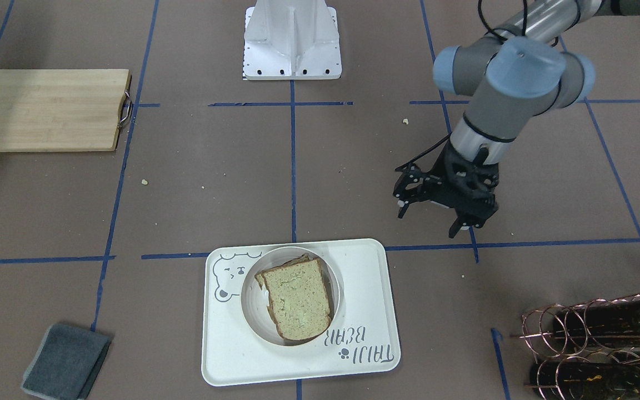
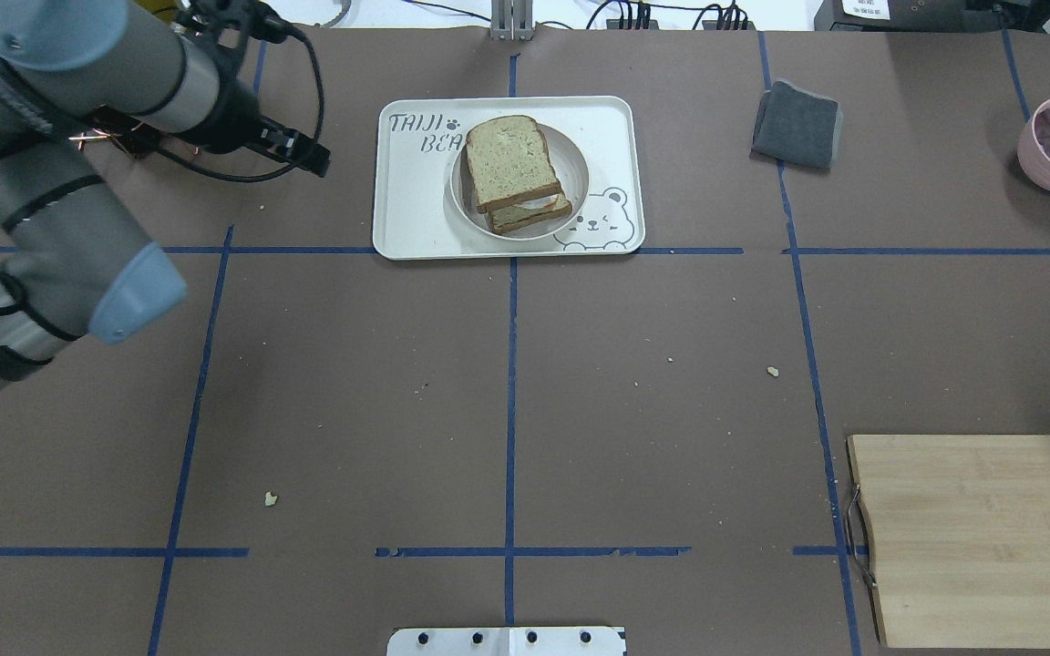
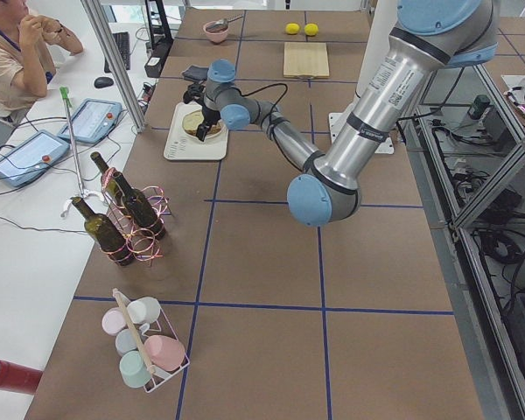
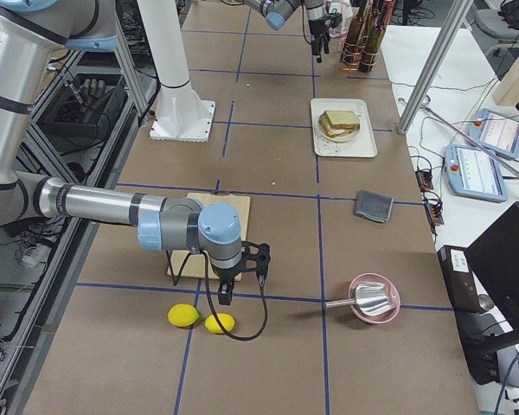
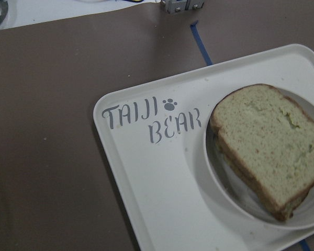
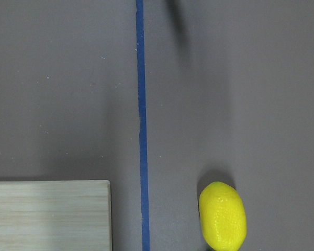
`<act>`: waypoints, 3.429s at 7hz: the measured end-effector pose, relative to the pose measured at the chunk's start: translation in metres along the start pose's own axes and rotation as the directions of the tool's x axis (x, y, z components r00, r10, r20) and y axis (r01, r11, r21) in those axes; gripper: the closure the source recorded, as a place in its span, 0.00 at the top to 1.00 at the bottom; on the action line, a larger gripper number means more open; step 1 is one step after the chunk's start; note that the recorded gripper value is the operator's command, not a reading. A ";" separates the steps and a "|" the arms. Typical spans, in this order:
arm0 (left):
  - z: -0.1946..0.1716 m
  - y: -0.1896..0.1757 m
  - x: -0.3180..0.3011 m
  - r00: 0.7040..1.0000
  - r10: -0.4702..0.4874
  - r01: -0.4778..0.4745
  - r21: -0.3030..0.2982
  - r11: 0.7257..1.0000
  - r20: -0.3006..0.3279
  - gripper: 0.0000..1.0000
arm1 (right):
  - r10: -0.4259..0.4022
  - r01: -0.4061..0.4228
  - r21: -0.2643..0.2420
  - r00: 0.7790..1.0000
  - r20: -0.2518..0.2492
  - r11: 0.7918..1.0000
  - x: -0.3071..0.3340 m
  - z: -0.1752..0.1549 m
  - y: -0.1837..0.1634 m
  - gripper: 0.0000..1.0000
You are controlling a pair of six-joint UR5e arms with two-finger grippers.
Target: Make sandwich and place on tray
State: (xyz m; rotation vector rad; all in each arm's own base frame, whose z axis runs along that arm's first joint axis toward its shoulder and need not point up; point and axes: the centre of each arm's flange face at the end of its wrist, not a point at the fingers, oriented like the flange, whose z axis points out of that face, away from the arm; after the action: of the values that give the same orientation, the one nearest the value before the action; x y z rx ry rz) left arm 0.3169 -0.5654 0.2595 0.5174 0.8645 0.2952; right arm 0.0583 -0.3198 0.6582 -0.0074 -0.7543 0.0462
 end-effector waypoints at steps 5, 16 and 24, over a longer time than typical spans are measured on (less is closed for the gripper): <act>-0.108 0.137 -0.293 0.987 0.008 0.053 -0.373 0.926 0.160 1.00 | -0.001 0.002 0.007 1.000 -0.002 1.000 0.000 -0.002 0.000 1.00; -0.162 0.338 -0.424 0.956 -0.236 0.289 -0.425 0.858 0.173 1.00 | 0.004 -0.004 0.002 1.000 -0.006 1.000 0.003 -0.001 0.002 1.00; -0.164 0.371 -0.413 0.966 -0.216 0.256 -0.392 0.884 0.143 1.00 | -0.001 0.001 0.006 1.000 -0.006 1.000 0.002 -0.002 0.000 1.00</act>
State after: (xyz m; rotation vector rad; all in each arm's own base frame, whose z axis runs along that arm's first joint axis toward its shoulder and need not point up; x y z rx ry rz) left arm -0.0820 -0.3884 0.6391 0.0325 0.7372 0.2160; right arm 0.0608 -0.3195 0.6580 -0.0009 -0.7481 0.0473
